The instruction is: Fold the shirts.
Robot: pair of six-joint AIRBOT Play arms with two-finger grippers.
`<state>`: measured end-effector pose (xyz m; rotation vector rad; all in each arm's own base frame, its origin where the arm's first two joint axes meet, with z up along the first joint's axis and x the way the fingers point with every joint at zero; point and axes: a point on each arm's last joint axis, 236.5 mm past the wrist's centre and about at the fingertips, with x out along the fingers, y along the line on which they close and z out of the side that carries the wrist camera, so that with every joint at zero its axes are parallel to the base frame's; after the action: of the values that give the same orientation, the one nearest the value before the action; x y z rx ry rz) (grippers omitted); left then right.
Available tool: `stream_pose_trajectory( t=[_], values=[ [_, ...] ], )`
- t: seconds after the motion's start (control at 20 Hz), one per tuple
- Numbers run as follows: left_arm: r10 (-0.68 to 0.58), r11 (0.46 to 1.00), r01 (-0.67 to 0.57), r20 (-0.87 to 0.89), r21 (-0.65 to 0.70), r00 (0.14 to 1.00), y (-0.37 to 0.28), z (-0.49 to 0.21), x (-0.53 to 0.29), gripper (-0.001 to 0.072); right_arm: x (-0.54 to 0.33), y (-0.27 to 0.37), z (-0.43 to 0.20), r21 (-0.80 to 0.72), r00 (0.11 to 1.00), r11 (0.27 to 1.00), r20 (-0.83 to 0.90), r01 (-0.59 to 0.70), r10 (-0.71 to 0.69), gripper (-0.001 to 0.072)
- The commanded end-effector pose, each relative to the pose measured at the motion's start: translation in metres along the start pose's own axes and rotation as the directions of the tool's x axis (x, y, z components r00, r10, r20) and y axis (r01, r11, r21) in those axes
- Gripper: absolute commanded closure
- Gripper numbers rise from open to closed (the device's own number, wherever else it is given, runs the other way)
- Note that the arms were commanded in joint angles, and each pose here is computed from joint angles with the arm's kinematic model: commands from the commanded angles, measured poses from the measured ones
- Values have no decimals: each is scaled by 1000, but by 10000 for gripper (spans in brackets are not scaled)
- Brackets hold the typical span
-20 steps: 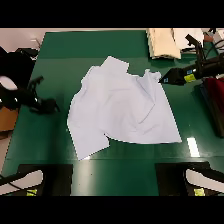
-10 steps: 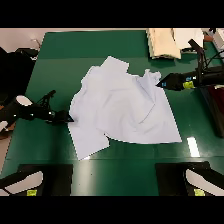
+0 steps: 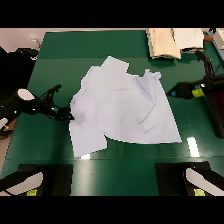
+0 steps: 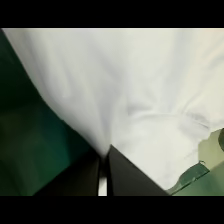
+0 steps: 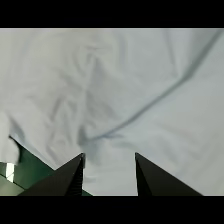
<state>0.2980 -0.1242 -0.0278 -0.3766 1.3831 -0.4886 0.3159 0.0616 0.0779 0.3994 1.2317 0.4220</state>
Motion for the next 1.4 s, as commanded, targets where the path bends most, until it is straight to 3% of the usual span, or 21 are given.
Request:
stream_pose_trajectory(
  t=[0.0, 0.1, 0.3, 0.55, 0.65, 0.85, 0.95, 1.05, 1.2, 1.35],
  values=[
    [-4, 998, 0, 77, 58, 997, -17, 13, -25, 683, -2, -87, -67, 185, 978, 962, -103, 200, -184, 333],
    [-6, 998, 1, 83, 64, 997, -20, 13, -28, 683, 4, -127, -117, 336, 963, 907, -174, 256, -207, 166],
    [-2, 998, -4, 102, 63, 995, -19, 17, -28, 683, 23, -152, -177, 504, 964, 830, -227, 240, -141, 210],
    [-2, 998, -5, 107, 63, 994, -19, 18, -28, 682, 53, -137, -194, 444, 952, 865, -285, 233, -110, 212],
    [-2, 998, -4, 105, 63, 994, -19, 18, -28, 682, 65, -127, -184, 401, 957, 890, -267, 215, -111, 304],
    [-4, 998, -2, 100, 62, 995, -19, 17, -28, 682, 82, -98, -158, 374, 980, 920, -193, 120, -50, 307],
    [-6, 998, 1, 89, 63, 996, -20, 14, -28, 683, 86, -85, -161, 348, 976, 932, -217, 97, -20, 468],
    [-8, 997, 1, 103, 73, 995, -24, 14, -34, 684, 87, -73, -165, 288, 968, 954, -253, 83, -7, 690],
    [-18, 990, -15, 235, 138, 972, -52, 32, -78, 683, 68, -50, -131, 154, 978, 986, -207, 61, -28, 696],
    [-70, 959, -72, 475, 274, 877, -115, 55, -178, 683, -8, -3, -44, -55, 992, 994, 88, 98, -93, 696]
  ],
)
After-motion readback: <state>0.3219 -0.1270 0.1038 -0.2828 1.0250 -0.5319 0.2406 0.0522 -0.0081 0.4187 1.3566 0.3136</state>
